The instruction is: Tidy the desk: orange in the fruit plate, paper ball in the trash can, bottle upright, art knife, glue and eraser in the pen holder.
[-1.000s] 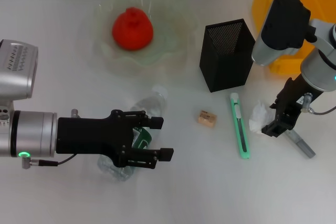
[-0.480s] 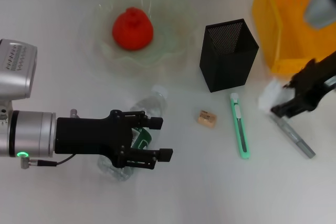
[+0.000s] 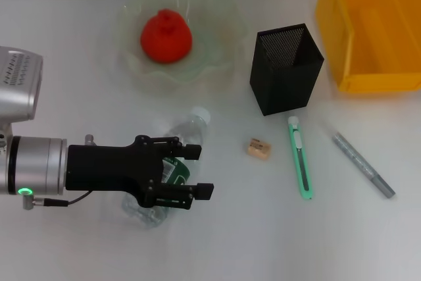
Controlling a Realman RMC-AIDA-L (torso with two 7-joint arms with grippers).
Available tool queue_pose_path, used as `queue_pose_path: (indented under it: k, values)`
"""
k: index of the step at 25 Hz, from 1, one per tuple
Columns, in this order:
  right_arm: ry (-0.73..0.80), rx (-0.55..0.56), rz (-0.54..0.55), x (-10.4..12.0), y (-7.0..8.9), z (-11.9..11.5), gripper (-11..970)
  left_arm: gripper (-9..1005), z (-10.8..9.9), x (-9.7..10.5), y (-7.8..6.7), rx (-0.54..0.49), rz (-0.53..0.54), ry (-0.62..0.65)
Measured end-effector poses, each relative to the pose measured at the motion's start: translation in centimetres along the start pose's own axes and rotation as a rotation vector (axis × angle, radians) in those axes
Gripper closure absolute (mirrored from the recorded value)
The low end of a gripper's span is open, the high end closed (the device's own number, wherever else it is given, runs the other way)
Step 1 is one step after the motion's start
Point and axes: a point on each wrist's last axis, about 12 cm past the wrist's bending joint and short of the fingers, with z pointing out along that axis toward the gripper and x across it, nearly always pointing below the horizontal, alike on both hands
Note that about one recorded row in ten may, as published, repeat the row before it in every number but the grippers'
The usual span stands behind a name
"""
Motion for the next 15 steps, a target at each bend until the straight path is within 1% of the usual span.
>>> queue_pose_path:
  k: [3, 5, 9, 12, 15]
  values:
    - [-0.007, 0.094, 0.060, 0.4, -1.1, 0.9, 425, 184, -0.1, 0.0, 0.0, -0.002, -0.001, -0.002]
    - [-0.003, 0.121, 0.081, 0.5, -1.2, 2.1, 424, 185, -0.1, 0.0, 0.0, -0.003, -0.002, -0.003]
    - [0.026, 0.079, 0.079, 0.7, -0.6, 4.1, 421, 186, -0.2, -0.1, 0.1, -0.004, -0.010, -0.001]
    - [0.038, 0.052, 0.087, 0.8, -0.5, 5.1, 361, 187, -0.3, -0.1, 0.1, -0.005, -0.012, -0.001]
    - [0.042, 0.047, 0.090, 0.9, -0.5, 5.2, 300, 188, -0.3, -0.1, 0.1, -0.006, -0.012, -0.001]
